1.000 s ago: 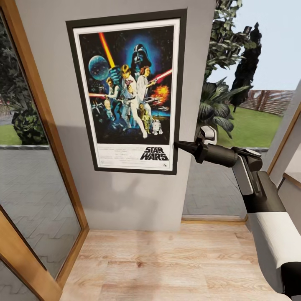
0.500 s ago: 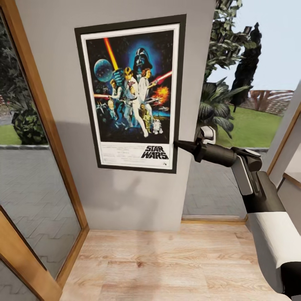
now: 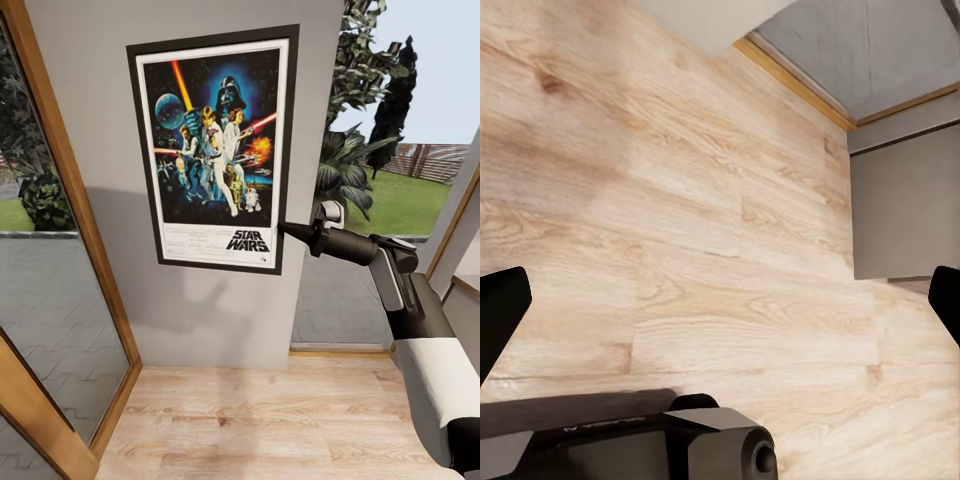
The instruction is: Pick up the poster from the kitchen countertop and hang it on one of the wall nails in the kitchen.
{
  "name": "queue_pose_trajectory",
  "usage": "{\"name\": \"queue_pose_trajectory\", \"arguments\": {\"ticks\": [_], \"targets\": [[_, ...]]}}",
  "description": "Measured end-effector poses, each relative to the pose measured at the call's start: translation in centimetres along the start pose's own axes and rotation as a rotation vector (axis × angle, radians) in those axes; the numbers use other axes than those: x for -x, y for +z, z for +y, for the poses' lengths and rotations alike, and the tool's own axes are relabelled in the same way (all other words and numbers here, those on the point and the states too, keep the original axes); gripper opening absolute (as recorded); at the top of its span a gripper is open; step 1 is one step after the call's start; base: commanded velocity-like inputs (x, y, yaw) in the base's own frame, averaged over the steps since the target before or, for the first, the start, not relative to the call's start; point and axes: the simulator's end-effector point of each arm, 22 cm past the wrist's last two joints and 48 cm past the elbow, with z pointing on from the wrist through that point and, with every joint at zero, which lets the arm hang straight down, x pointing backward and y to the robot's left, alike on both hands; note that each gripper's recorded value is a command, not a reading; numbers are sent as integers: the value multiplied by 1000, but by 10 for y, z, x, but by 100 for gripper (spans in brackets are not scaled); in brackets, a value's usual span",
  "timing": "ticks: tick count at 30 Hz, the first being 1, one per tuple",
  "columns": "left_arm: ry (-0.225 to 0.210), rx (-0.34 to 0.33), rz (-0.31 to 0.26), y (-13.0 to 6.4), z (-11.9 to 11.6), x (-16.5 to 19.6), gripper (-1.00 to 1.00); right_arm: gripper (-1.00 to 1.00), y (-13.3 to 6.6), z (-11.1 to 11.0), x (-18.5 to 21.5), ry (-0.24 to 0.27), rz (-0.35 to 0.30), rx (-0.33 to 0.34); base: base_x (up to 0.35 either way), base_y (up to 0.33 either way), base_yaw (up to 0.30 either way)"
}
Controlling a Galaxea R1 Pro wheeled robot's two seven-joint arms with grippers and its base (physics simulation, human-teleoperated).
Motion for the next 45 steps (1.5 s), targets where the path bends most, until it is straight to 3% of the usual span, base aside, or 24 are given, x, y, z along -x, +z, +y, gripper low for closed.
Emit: {"name": "queue_pose_trajectory", "arguments": {"ticks": [17, 45], "targets": [[0, 0, -1, 0, 0, 0, 100, -100, 1, 1, 1, 3, -5, 4, 5, 0, 0], [-1, 0, -2, 0, 0, 0, 100, -100, 3, 2, 0, 3, -3, 7, 155, 6, 0]]}}
